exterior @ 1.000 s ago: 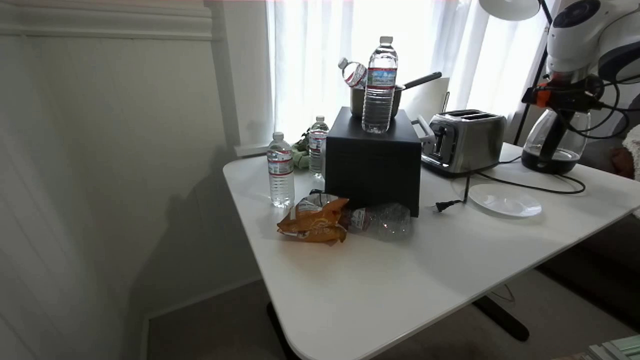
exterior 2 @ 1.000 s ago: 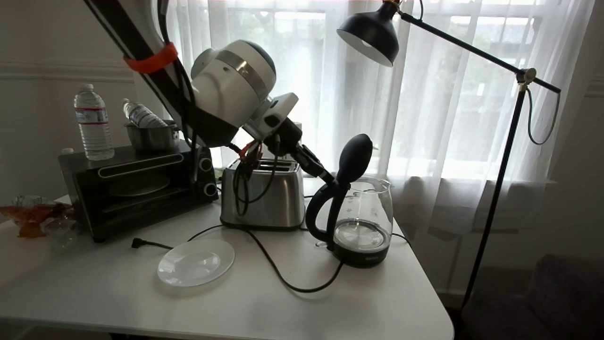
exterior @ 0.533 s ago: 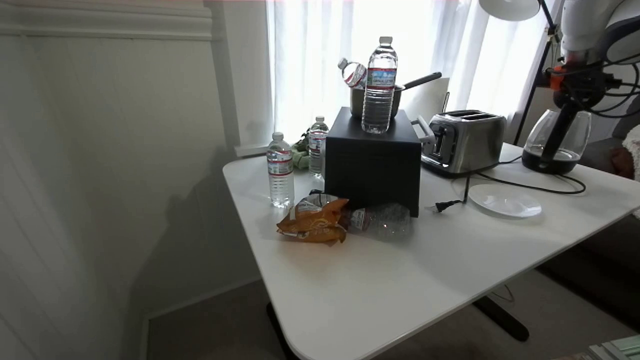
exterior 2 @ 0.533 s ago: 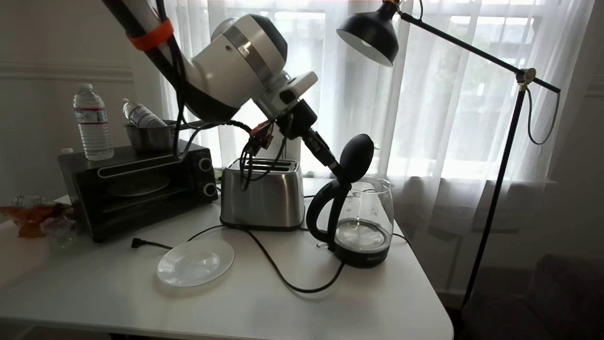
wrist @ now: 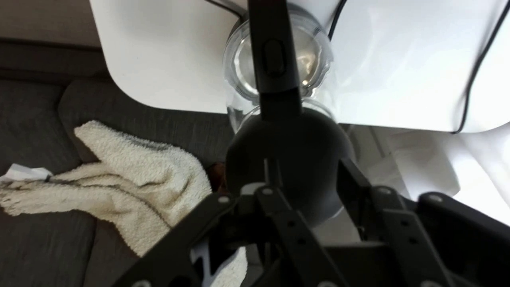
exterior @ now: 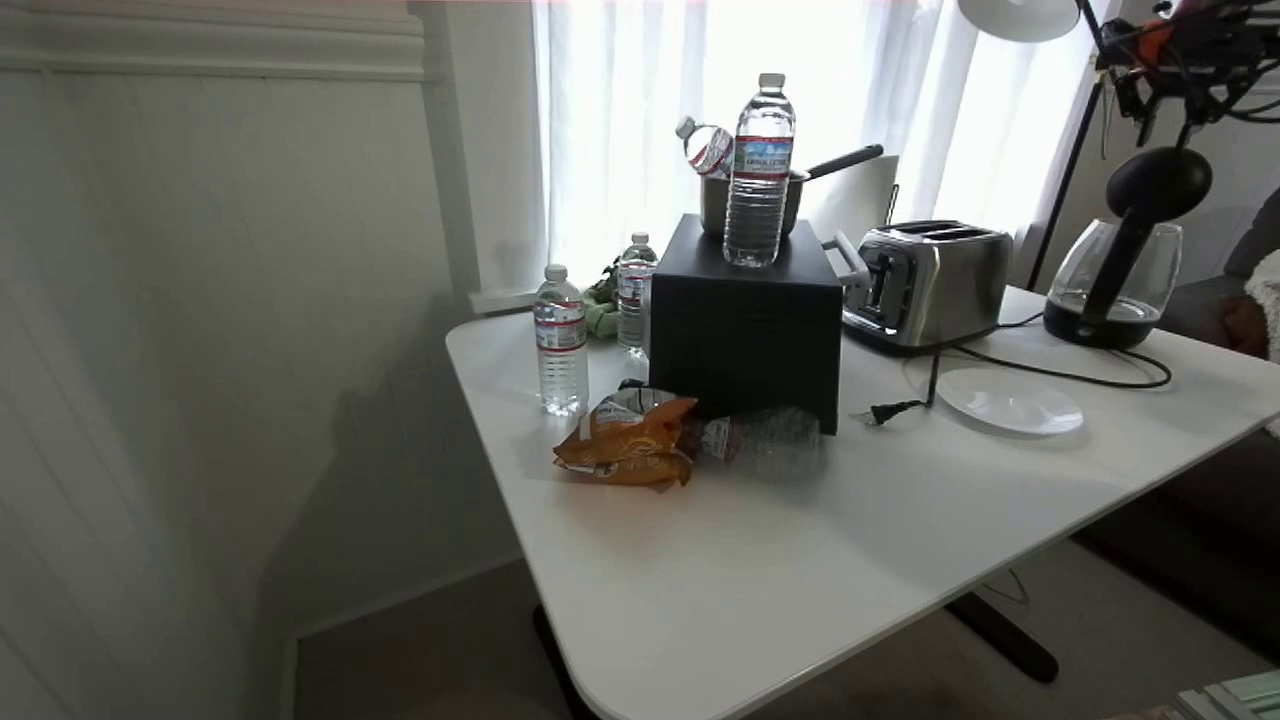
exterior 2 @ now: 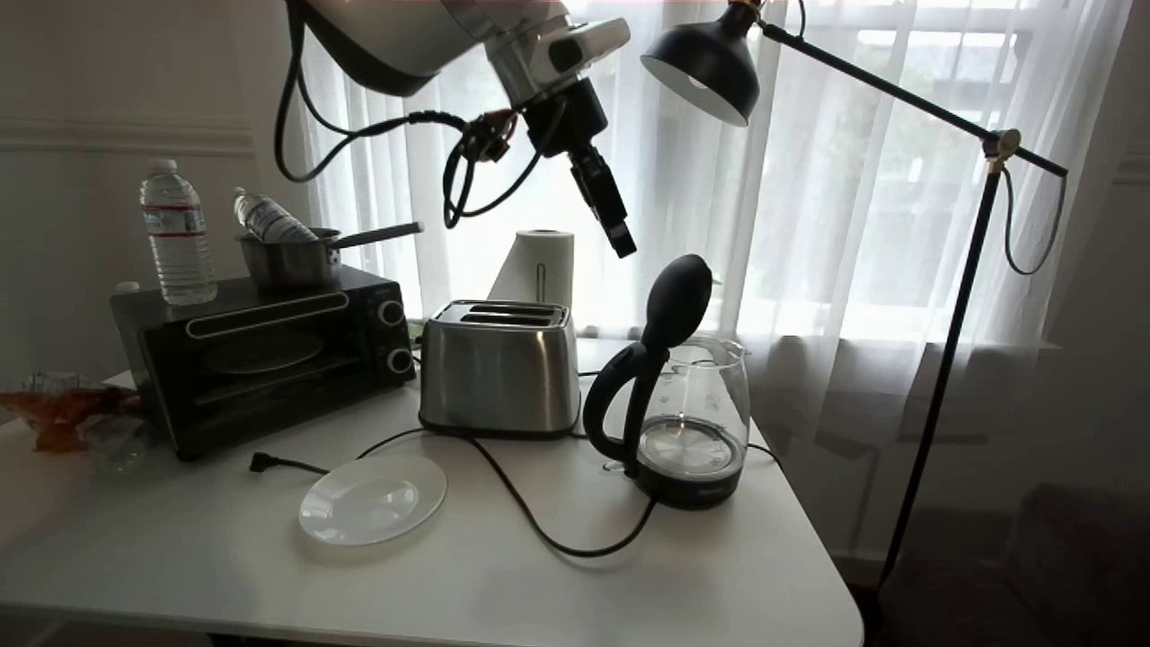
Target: Press the lid ejecting button of the electric kettle
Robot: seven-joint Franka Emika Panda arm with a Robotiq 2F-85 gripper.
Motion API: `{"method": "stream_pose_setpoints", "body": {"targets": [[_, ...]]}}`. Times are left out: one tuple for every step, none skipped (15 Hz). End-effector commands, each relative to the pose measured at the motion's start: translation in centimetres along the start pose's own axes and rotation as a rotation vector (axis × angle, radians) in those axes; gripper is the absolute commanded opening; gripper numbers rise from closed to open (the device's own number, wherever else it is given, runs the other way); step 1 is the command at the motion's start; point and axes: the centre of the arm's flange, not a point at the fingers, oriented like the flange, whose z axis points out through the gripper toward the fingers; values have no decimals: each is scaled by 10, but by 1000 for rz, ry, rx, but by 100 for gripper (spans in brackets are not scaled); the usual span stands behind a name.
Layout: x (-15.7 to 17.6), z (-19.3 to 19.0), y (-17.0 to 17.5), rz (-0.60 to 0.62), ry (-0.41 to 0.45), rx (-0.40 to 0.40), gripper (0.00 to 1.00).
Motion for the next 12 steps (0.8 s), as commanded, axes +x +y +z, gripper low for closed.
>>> {"method": "stream_pose_setpoints", "body": {"targets": [[17,-37,-3,-78,-156,107,75],[18,-43,-4,-104,-198,142,83],[17,-48,-5,-133,-235,175,89],[17,-53,-4,-162,-275,206,95],[16,-58,-3,-194,-315,227,99],[14,-61,0,-233,-355,238,100],[12,-64,3,-273,-395,250,100],[9,-66,8,-326,-425,250,100],[7,-68,12,-376,-459,249,100],[4,-70,16,-427,-491,237,100],[1,-70,20,-483,-515,209,100],[-2,-68,23,-536,-529,165,100]]}}
